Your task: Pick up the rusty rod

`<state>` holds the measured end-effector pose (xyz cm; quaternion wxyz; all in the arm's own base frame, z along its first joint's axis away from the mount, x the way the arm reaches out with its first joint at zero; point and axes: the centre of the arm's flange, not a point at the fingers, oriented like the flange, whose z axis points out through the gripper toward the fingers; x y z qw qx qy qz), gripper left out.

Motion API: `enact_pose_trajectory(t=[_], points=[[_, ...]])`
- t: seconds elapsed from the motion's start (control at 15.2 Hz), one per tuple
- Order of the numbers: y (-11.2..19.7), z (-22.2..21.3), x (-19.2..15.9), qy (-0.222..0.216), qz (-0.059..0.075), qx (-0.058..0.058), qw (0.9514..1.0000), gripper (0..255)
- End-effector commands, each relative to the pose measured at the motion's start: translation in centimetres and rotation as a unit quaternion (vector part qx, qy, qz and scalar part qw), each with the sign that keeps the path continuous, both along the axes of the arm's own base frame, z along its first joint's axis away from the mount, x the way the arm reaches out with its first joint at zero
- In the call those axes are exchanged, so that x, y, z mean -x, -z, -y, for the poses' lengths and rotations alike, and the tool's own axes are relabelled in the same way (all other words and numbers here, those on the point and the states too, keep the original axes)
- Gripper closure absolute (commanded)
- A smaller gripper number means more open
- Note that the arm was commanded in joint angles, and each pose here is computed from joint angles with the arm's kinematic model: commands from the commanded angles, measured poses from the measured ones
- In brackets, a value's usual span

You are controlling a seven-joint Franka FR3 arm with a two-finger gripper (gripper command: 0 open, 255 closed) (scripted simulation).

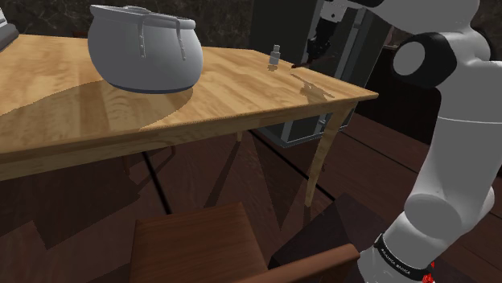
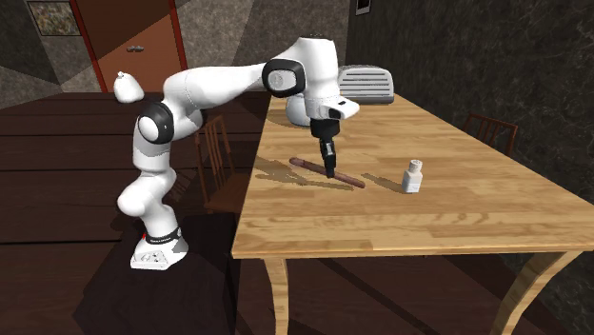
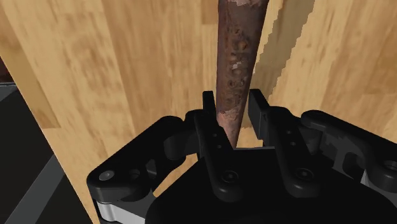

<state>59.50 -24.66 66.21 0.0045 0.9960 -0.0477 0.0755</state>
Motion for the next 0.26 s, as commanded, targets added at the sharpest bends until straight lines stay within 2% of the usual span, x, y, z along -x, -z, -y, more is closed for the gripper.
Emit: enact_pose_trajectory(t=[0.0,0.2], points=[[-1.18,-0.03,-0.03,0.0,0.0,0.0,1.0,255],[-1.79,-0.03,-0.03,0.0,0.0,0.0,1.0,255]])
